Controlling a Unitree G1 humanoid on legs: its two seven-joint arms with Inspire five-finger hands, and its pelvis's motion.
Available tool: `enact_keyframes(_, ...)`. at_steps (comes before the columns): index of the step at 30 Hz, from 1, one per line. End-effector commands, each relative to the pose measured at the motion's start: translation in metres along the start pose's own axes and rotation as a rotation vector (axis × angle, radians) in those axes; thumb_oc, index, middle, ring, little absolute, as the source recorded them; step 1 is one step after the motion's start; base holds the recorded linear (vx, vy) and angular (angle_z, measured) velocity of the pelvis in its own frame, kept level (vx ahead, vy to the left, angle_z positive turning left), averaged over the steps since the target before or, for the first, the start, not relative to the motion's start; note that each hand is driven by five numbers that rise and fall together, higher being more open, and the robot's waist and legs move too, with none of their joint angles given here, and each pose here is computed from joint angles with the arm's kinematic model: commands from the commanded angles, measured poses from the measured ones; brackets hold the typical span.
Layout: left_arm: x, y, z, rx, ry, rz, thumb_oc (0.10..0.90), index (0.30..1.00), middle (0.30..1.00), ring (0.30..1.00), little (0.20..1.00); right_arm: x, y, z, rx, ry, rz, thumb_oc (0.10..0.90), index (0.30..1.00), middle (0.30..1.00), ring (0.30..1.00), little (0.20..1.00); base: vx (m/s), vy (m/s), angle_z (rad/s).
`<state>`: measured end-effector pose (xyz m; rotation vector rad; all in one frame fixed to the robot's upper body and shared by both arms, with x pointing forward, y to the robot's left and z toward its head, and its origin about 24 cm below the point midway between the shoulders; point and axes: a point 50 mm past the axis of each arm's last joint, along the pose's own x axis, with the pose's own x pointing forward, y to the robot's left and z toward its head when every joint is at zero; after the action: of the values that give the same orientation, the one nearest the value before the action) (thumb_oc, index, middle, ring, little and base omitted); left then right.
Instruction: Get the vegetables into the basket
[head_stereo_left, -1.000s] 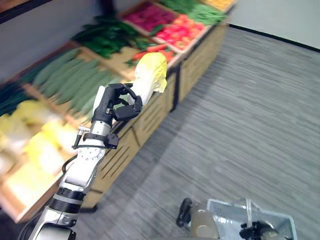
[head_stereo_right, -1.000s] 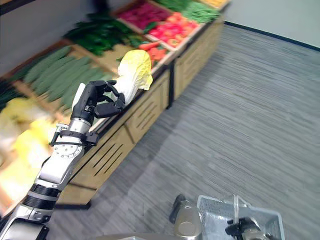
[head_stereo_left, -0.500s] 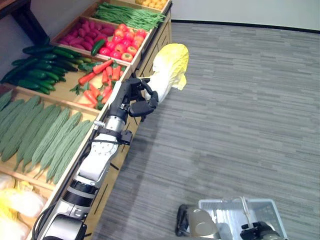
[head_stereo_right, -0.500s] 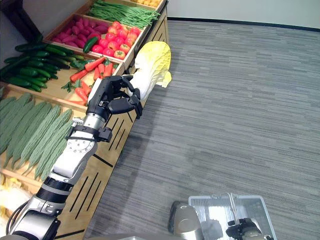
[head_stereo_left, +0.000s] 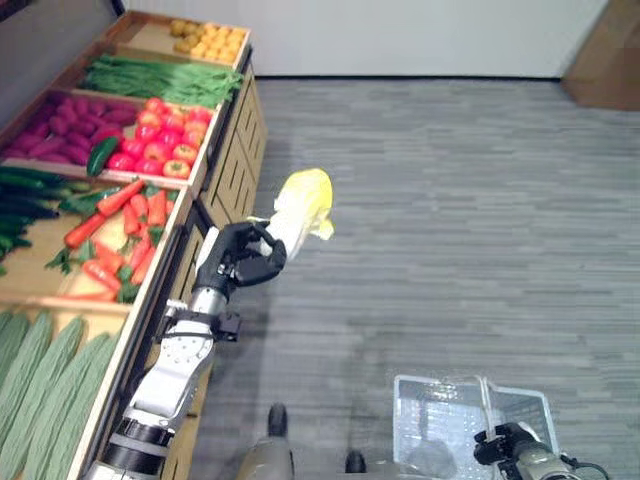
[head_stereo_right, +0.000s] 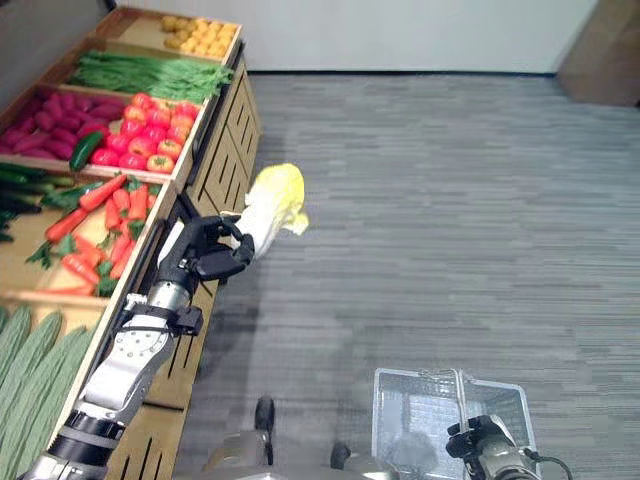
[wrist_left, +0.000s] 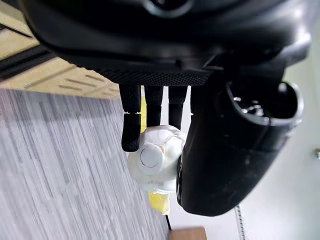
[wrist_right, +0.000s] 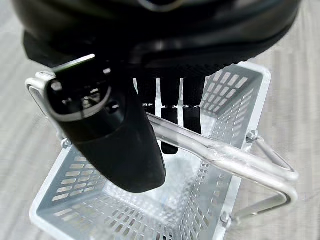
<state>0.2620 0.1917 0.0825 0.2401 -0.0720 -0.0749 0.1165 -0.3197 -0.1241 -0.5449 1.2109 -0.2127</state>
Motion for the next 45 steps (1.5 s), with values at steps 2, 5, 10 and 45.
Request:
enact_keyframes(2, 0.006, 0.014, 0.077, -0.002, -0.374, 0.031, 0.400, 0.300, 0.300, 0.300, 0.300, 0.001, -0.038, 0.032, 0.009, -0.096, -0.097, 0.400, 0.300, 0.300, 0.300, 0.300, 0.09, 0.052, -0.11)
enact_keyframes(5, 0.006, 0.011, 0.074, 0.000, -0.353, 0.011, 0.400, 0.300, 0.300, 0.300, 0.300, 0.000, -0.045, 0.047, 0.009, -0.138, -0.113, 0.400, 0.300, 0.300, 0.300, 0.300, 0.04, 0.039, -0.20)
enact_keyframes(10, 0.006, -0.001, 0.069, 0.025, -0.319, -0.079, 0.400, 0.300, 0.300, 0.300, 0.300, -0.018, -0.096, 0.119, -0.008, -0.346, -0.238, 0.400, 0.300, 0.300, 0.300, 0.300, 0.03, 0.043, -0.09)
enact_keyframes(45, 0.043, -0.157, -0.046, 0.490, 0.172, -0.459, 0.400, 0.300, 0.300, 0.300, 0.300, -0.198, -0.028, 0.333, -0.060, -1.388, -0.124, 0.400, 0.300, 0.300, 0.300, 0.300, 0.00, 0.001, -0.06)
